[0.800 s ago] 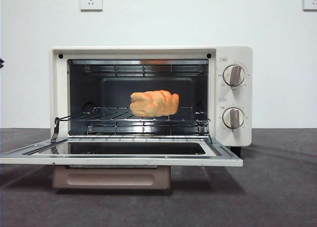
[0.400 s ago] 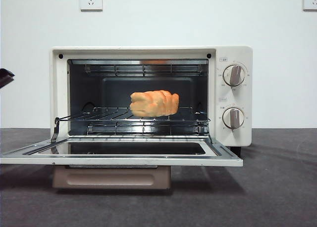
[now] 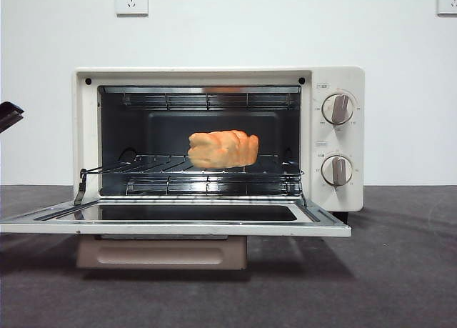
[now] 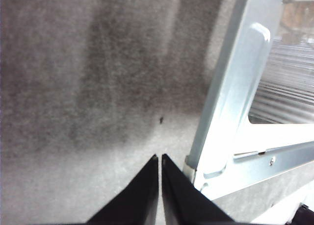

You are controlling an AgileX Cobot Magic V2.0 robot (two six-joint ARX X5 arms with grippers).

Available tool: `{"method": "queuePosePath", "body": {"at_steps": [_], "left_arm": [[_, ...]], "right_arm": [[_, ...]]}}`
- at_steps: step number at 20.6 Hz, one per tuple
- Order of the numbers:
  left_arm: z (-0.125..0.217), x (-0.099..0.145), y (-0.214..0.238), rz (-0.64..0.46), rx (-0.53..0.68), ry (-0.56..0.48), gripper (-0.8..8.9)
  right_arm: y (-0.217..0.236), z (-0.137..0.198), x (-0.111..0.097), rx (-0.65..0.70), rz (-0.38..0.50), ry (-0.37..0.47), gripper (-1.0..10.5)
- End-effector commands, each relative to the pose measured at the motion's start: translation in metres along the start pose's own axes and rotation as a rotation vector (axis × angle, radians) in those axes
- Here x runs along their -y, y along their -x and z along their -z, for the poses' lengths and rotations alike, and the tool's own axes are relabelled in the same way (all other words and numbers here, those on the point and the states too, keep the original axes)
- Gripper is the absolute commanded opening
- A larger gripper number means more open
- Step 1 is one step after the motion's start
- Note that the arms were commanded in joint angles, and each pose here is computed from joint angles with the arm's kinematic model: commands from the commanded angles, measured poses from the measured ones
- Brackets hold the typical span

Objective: The left arm flap open the oven, the right arm pick bread and place it into oven, the left arm flap close the oven

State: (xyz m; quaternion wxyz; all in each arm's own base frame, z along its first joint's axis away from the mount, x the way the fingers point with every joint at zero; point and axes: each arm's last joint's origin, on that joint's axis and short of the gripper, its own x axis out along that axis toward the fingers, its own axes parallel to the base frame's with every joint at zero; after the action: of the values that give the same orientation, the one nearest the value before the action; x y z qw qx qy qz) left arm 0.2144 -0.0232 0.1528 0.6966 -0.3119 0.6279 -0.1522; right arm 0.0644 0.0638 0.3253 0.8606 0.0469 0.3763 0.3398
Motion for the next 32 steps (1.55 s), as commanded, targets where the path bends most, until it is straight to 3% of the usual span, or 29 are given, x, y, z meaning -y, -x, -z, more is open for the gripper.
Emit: {"method": "queuePosePath", "body": {"at_steps": [1, 16, 32], "left_arm": [[-0.003, 0.003, -0.001, 0.066, -0.009, -0.01, 0.16], [-0.013, 0.027, 0.023, 0.153, 0.095, -0.088, 0.16], [-0.047, 0.067, 0.057, 0.37, 0.407, -0.085, 0.16]], "right_arm": [[0.003, -0.004, -0.003, 0.018, -0.012, 0.009, 0.2], [0.003, -0.004, -0.003, 0.018, -0.013, -0.013, 0.2], [0.003, -0.005, -0.003, 0.027, -0.016, -0.011, 0.2]]}}
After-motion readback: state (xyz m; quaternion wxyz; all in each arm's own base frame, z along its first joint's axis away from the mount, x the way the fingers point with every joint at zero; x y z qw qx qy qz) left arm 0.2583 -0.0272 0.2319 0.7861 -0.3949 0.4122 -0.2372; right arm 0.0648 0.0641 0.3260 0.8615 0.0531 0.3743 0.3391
